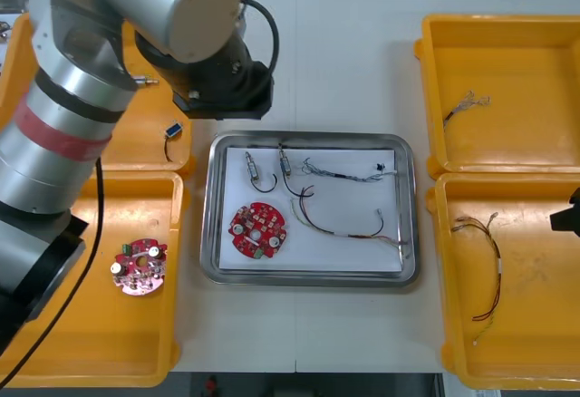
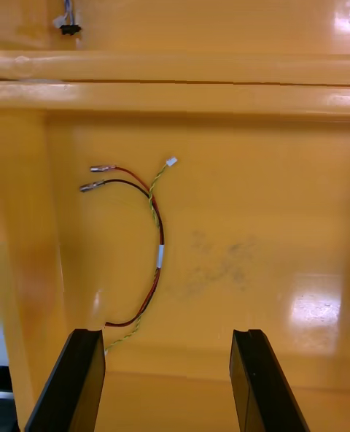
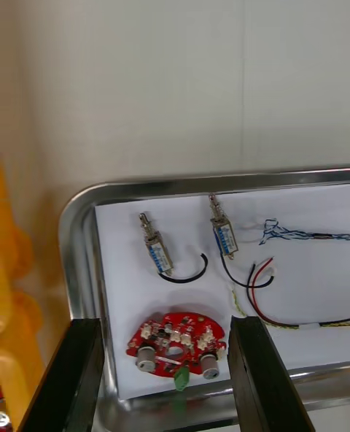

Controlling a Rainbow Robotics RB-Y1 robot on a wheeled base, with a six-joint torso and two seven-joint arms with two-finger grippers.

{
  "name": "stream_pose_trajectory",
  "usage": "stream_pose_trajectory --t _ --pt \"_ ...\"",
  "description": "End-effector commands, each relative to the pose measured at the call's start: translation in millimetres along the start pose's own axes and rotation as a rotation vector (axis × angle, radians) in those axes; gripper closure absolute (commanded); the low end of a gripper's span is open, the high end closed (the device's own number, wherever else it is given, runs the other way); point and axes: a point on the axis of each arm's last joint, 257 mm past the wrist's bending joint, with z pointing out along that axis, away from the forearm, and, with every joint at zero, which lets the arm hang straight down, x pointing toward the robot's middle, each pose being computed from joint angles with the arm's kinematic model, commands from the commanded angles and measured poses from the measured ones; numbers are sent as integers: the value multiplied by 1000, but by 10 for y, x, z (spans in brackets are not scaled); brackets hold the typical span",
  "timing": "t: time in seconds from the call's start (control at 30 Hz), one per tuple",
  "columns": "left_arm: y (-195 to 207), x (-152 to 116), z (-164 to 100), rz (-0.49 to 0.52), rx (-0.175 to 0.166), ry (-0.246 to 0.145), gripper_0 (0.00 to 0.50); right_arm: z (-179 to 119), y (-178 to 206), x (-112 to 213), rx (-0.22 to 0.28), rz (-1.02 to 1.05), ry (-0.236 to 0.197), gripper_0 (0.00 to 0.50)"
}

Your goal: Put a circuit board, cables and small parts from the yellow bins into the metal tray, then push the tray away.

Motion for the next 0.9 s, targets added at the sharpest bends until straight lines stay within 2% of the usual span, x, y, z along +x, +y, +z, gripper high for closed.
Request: stream_pose_trajectory --t 0.03,0.2,0.3,0.47,0.63,0.9 --pt "314 -240 -287 69 -13 -73 0 -123 180 -95 30 -133 -14 0" --pt "620 -265 -403 71 -18 -98 0 -126 531 -192 -5 -247 -28 0" --pt "819 -207 -437 100 -36 -109 0 -110 772 -212 -36 -327 -24 0" --pt "1117 -67 -499 112 -50 -110 0 -53 1144 -180 -77 -455 1 0" --pt "1391 55 -597 116 -60 -108 0 18 1471 -135 -93 -584 22 0" --pt "1823 376 -646 104 -99 -90 0 128 2168 -75 -120 -823 0 0"
